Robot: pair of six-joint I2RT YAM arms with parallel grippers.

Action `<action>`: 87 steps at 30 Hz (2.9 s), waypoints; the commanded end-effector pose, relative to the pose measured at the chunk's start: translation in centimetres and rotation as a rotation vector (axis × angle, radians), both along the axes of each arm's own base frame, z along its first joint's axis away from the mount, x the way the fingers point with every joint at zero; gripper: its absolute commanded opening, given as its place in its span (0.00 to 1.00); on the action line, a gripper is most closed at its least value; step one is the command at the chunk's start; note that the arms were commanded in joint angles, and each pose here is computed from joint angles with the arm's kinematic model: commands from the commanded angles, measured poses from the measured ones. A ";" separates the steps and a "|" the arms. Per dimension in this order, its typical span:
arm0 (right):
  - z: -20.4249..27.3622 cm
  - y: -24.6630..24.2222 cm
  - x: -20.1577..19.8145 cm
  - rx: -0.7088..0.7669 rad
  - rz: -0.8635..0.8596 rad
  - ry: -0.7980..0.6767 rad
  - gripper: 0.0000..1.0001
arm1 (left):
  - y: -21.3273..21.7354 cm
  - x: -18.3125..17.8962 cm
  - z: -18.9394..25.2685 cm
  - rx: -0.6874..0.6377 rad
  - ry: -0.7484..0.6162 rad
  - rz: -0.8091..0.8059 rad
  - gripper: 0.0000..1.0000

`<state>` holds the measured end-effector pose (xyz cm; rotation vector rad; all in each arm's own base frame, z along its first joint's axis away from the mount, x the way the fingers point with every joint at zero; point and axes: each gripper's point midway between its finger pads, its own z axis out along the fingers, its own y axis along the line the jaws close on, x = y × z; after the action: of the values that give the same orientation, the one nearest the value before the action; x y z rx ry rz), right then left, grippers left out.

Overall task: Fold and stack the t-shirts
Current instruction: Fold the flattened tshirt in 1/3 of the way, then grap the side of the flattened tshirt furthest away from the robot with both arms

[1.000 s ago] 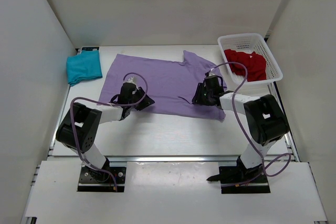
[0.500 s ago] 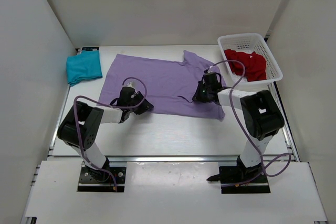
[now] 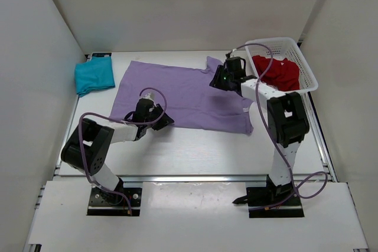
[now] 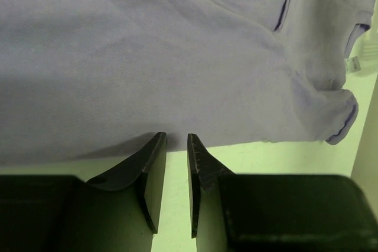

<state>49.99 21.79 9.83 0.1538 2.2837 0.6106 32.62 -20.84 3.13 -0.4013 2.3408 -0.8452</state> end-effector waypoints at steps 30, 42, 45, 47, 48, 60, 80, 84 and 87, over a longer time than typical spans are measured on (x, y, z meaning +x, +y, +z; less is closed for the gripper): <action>-7.6 -1.7 -26.4 -0.119 0.222 0.217 0.09 | 8.2 -9.6 -1.2 -0.031 0.122 0.136 0.37; 4.8 -1.6 -6.5 -0.040 0.113 -0.083 0.00 | 9.3 5.6 10.6 -0.034 -0.169 0.243 0.37; 3.9 -1.2 -4.1 0.003 0.108 -0.063 0.00 | 12.5 9.5 9.7 0.005 -0.141 0.343 0.25; 4.1 -0.7 -3.8 0.015 0.123 -0.095 0.00 | 14.9 12.4 8.5 0.022 -0.092 0.397 0.19; 3.9 -0.1 -4.5 0.023 0.133 -0.089 0.00 | 15.3 14.0 8.2 0.042 -0.085 0.409 0.19; 3.0 4.8 -11.7 0.072 0.292 -0.118 0.00 | 26.6 24.7 4.0 0.375 0.110 0.493 0.38; 3.8 5.1 -11.6 0.100 0.305 -0.132 0.04 | 26.2 27.0 0.4 0.494 0.182 0.416 0.44; 4.7 4.7 -10.5 0.110 0.276 -0.152 0.11 | 25.8 27.2 0.5 0.493 0.176 0.401 0.30; 4.2 3.9 -9.2 0.108 0.259 -0.135 0.13 | 25.5 27.4 0.5 0.489 0.173 0.409 0.21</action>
<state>38.07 25.86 10.67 -0.1440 2.2674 0.8314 59.35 5.04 2.35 -0.7444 2.4177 -0.0497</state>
